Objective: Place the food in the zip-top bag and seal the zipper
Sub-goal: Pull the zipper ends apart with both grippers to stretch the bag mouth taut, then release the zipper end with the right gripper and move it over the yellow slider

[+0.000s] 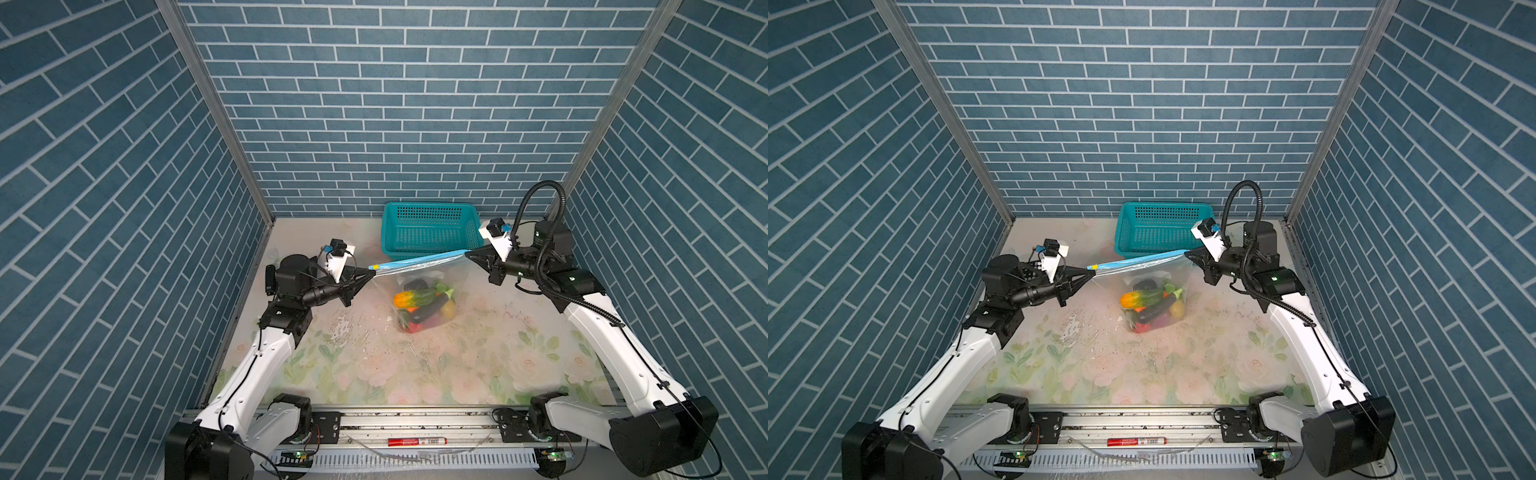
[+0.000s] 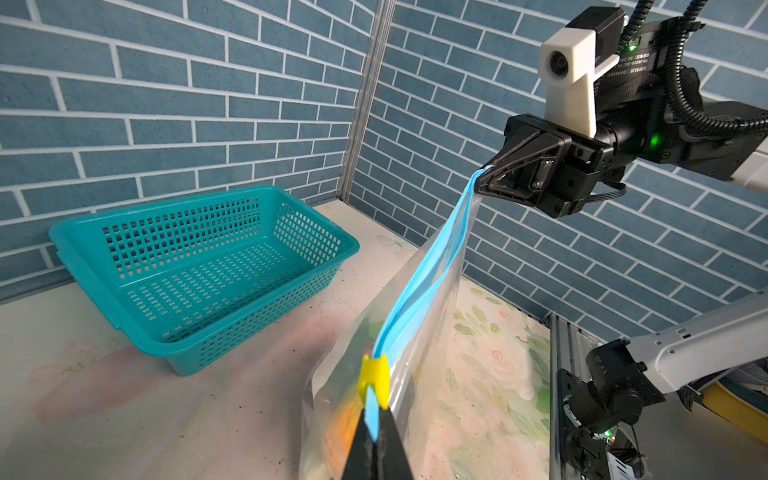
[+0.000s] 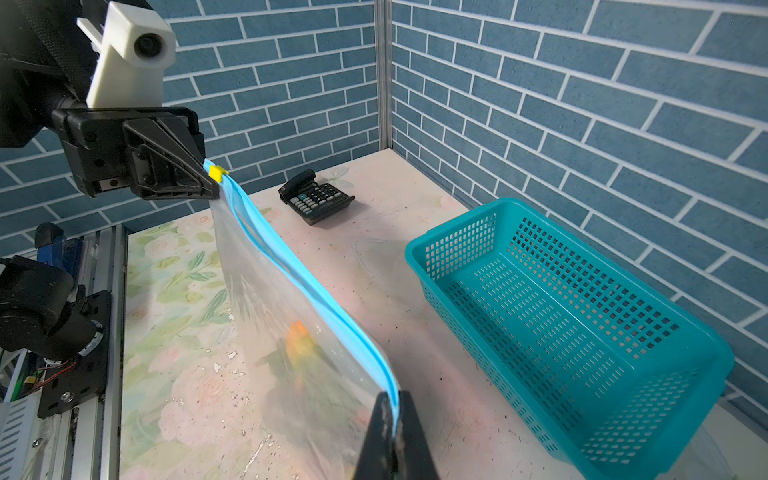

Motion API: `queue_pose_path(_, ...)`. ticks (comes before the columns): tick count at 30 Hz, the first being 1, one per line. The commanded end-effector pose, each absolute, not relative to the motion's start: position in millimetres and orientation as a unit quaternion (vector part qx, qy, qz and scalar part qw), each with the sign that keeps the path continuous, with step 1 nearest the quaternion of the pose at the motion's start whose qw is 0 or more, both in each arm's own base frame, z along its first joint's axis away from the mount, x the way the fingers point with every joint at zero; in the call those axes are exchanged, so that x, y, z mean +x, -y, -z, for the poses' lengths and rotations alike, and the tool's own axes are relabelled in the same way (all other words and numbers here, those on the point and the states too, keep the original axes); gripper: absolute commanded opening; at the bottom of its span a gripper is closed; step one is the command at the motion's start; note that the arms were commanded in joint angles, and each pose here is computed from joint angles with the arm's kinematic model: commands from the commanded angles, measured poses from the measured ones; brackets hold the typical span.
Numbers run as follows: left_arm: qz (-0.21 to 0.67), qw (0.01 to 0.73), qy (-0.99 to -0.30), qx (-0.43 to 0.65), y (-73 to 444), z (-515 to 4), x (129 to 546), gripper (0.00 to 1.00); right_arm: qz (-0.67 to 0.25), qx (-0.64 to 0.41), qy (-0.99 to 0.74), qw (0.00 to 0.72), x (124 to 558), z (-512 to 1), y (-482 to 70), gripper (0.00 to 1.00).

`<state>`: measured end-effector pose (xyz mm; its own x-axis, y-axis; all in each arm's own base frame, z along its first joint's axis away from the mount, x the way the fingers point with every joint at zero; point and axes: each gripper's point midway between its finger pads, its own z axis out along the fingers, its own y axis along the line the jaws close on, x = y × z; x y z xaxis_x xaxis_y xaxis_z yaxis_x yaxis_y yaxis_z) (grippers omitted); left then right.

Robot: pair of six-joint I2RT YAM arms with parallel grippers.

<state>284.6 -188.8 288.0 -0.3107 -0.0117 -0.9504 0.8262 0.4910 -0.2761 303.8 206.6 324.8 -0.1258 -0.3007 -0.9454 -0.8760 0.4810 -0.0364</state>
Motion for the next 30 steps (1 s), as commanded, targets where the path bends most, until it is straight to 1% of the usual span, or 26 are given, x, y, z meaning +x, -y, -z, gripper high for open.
queue_pose_path(1, 0.387, 0.517, -0.707, 0.29, 185, -290, 291, 0.0, -0.23, -0.424, -0.7, 0.527, 319, -318, -188, 0.0)
queue_pose_path(3, 0.391, 0.505, -0.707, 0.302, 192, -289, 289, 0.0, -0.227, -0.429, -0.698, 0.527, 317, -317, -187, 0.0)
queue_pose_path(4, 0.393, 0.503, -0.706, 0.309, 196, -291, 288, 0.0, -0.225, -0.431, -0.697, 0.527, 317, -317, -187, 0.02)
queue_pose_path(5, 0.394, 0.502, -0.703, 0.312, 199, -292, 287, 0.0, -0.222, -0.433, -0.696, 0.527, 316, -317, -186, 0.07)
queue_pose_path(7, 0.398, 0.502, -0.698, 0.319, 204, -295, 286, 0.0, -0.223, -0.439, -0.696, 0.523, 312, -317, -186, 0.26)
queue_pose_path(9, 0.401, 0.5, -0.696, 0.324, 207, -297, 285, 0.0, -0.236, -0.459, -0.689, 0.509, 302, -322, -189, 0.39)
queue_pose_path(10, 0.402, 0.499, -0.696, 0.326, 209, -298, 284, 0.0, -0.247, -0.466, -0.685, 0.502, 296, -327, -191, 0.42)
queue_pose_path(12, 0.401, 0.499, -0.693, 0.332, 211, -301, 281, 0.0, -0.271, -0.481, -0.668, 0.498, 284, -341, -197, 0.43)
queue_pose_path(14, 0.398, 0.5, -0.691, 0.338, 212, -304, 278, 0.0, -0.293, -0.49, -0.644, 0.508, 274, -355, -203, 0.46)
queue_pose_path(16, 0.395, 0.503, -0.688, 0.342, 212, -307, 274, 0.0, -0.302, -0.504, -0.616, 0.524, 263, -367, -213, 0.54)
queue_pose_path(18, 0.393, 0.504, -0.686, 0.347, 213, -307, 272, 0.0, -0.308, -0.528, -0.591, 0.527, 251, -375, -226, 0.6)
queue_pose_path(22, 0.388, 0.51, -0.675, 0.365, 217, -308, 265, 0.0, -0.326, -0.586, -0.544, 0.505, 230, -381, -263, 0.66)
queue_pose_path(30, 0.377, 0.558, -0.623, 0.398, 226, -321, 258, 0.0, -0.368, -0.661, -0.488, 0.435, 223, -378, -326, 0.66)
